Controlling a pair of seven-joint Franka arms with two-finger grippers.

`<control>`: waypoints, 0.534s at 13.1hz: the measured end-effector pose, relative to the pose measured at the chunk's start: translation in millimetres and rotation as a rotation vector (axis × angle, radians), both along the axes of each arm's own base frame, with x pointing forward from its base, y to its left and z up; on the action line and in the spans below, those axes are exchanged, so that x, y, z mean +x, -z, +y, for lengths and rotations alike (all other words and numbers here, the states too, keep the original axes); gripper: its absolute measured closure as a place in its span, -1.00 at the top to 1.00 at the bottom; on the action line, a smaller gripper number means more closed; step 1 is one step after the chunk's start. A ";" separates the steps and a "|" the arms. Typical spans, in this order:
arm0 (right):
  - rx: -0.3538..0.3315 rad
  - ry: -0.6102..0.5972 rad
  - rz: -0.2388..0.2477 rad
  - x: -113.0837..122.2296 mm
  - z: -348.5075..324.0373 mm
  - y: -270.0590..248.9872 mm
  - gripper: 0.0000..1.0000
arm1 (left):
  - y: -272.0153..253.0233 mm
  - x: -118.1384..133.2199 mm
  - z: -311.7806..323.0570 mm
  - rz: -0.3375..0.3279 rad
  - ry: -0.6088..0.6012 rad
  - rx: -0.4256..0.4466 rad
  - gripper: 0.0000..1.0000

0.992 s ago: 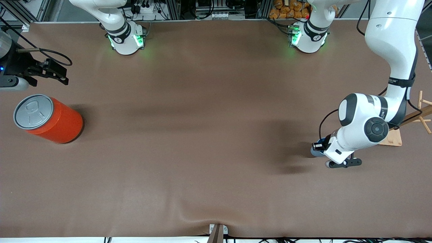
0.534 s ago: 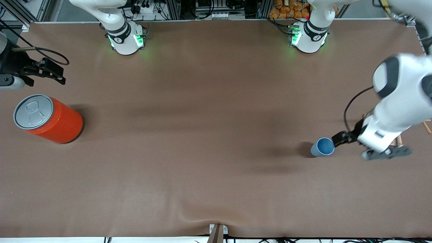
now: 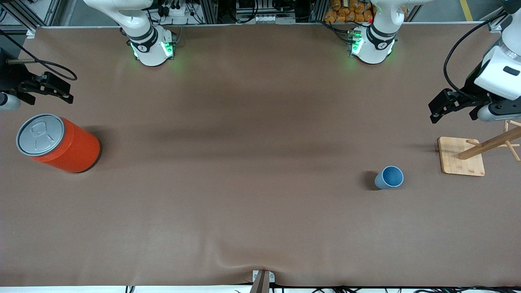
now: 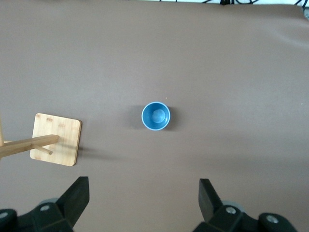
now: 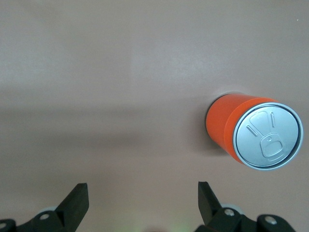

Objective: Flip cup

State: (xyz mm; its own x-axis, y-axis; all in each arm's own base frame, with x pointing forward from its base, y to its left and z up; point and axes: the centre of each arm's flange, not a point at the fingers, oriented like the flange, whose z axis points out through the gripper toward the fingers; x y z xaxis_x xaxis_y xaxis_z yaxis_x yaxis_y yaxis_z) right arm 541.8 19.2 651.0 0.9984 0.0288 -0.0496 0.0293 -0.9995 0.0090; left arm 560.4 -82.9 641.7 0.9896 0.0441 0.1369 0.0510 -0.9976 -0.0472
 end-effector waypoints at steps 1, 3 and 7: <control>0.000 0.003 0.002 0.0 -1.8 0.4 1.00 | -1.1 -0.5 4.1 0.002 0.014 0.003 1.00; 0.000 0.011 0.004 0.1 -5.8 1.0 1.00 | -7.0 -8.9 9.9 0.023 0.021 0.010 1.00; 0.000 0.030 0.006 0.2 -16.0 1.4 1.00 | -12.0 -43.0 -2.7 0.090 0.043 -0.025 1.00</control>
